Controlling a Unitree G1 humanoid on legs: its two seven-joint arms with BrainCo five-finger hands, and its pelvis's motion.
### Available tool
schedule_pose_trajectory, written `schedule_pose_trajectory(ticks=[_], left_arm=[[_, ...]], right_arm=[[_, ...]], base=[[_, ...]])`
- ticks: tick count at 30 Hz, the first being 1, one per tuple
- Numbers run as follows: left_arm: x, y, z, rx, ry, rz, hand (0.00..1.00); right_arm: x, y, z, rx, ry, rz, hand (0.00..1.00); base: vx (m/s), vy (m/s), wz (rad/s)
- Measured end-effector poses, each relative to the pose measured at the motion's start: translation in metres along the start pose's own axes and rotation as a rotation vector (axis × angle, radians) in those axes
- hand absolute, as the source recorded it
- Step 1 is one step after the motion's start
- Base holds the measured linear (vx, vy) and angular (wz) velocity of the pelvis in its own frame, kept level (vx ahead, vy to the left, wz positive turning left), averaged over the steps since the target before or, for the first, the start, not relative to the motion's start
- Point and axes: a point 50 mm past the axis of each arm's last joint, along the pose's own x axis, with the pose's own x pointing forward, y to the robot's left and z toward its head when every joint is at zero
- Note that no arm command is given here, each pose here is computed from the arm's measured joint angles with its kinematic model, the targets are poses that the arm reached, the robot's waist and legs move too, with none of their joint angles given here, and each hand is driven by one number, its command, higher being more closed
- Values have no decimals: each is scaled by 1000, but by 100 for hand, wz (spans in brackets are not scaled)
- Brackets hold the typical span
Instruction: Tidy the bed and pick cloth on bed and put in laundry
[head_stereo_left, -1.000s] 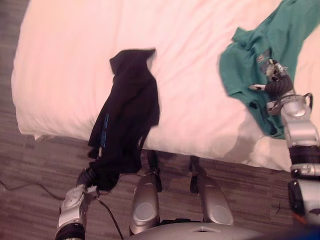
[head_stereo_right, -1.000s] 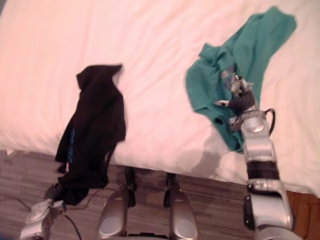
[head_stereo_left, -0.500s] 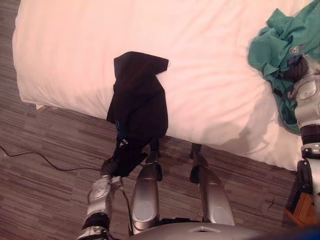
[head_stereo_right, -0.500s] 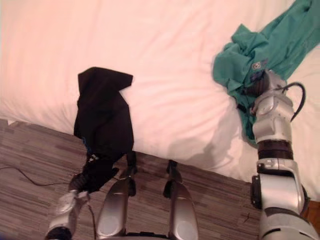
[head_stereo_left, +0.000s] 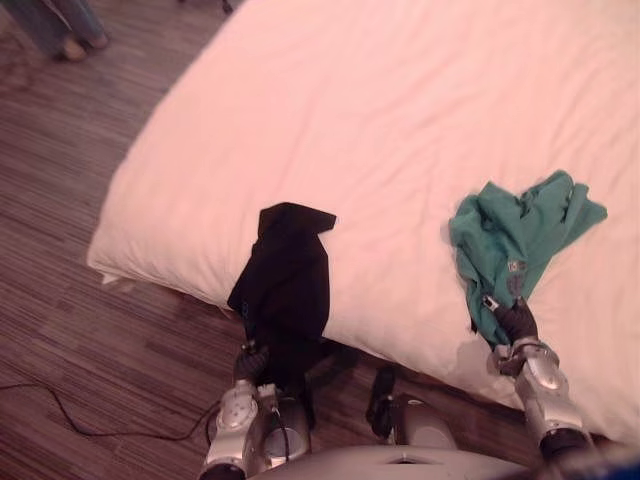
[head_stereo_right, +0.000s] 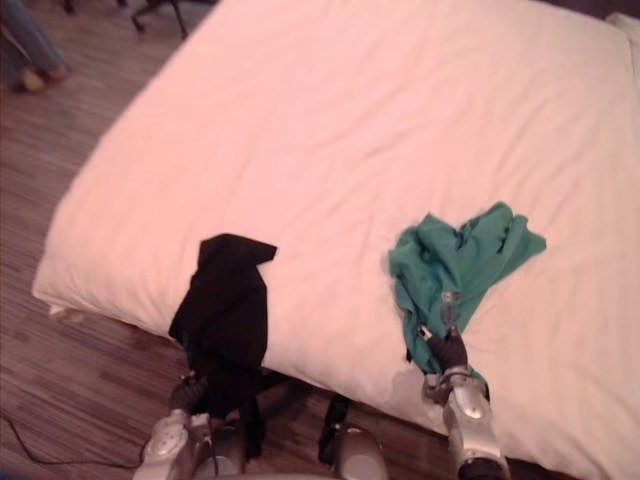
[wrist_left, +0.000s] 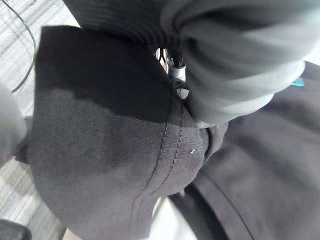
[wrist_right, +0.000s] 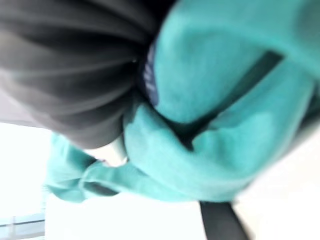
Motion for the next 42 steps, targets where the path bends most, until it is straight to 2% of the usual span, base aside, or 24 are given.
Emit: schedule_pose_trajectory(ticks=[2, 8, 11, 15, 16, 18, 25, 28, 33, 35, 38, 42], left_arm=[[-5, -3, -6, 19, -5, -37, 100], [-18, 19, -25, 110, 5, -24, 100], [-25, 12, -27, 116, -46, -75, 100], [-32, -2, -28, 116, -93, -124, 100], [-33, -4, -25, 119, -131, -104, 100], [-33, -3, -21, 125, -160, -89, 100], [-38, -10, -12, 146, -273, -140, 100], [-38, -3, -1, 71, -325, -141, 100], [-23, -2, 15, -65, -228, -150, 100], [-18, -7, 23, -231, -171, -147, 100], [-17, -4, 30, -386, -142, -178, 100], [-23, -3, 24, -449, -113, -216, 100]], right_arm=[[-3, -1, -8, 7, 26, -34, 100], [-11, 25, -31, 171, 106, -49, 100], [-13, 27, -34, 231, 115, -41, 100], [-16, 36, -38, 258, 137, 34, 100], [-25, 53, -43, 259, 159, 139, 100], [-42, 74, -56, 304, 209, 206, 100], [-73, 104, -69, 335, 264, 308, 100], [-82, 108, -66, 362, 232, 344, 100], [-81, 114, -50, 392, 164, 400, 100], [-82, 112, -49, 402, 173, 403, 100], [-94, 108, -55, 420, 207, 408, 100], [-107, 106, -56, 439, 201, 419, 100]], base=[[-33, 111, 27], [-47, 17, 4], [-19, -18, 8], [-60, -37, 6], [-124, -99, 29], [-76, -83, 58], [42, 14, 126], [66, -40, 148], [66, -48, 69], [45, -49, 47], [146, -74, 49], [170, -33, 118]])
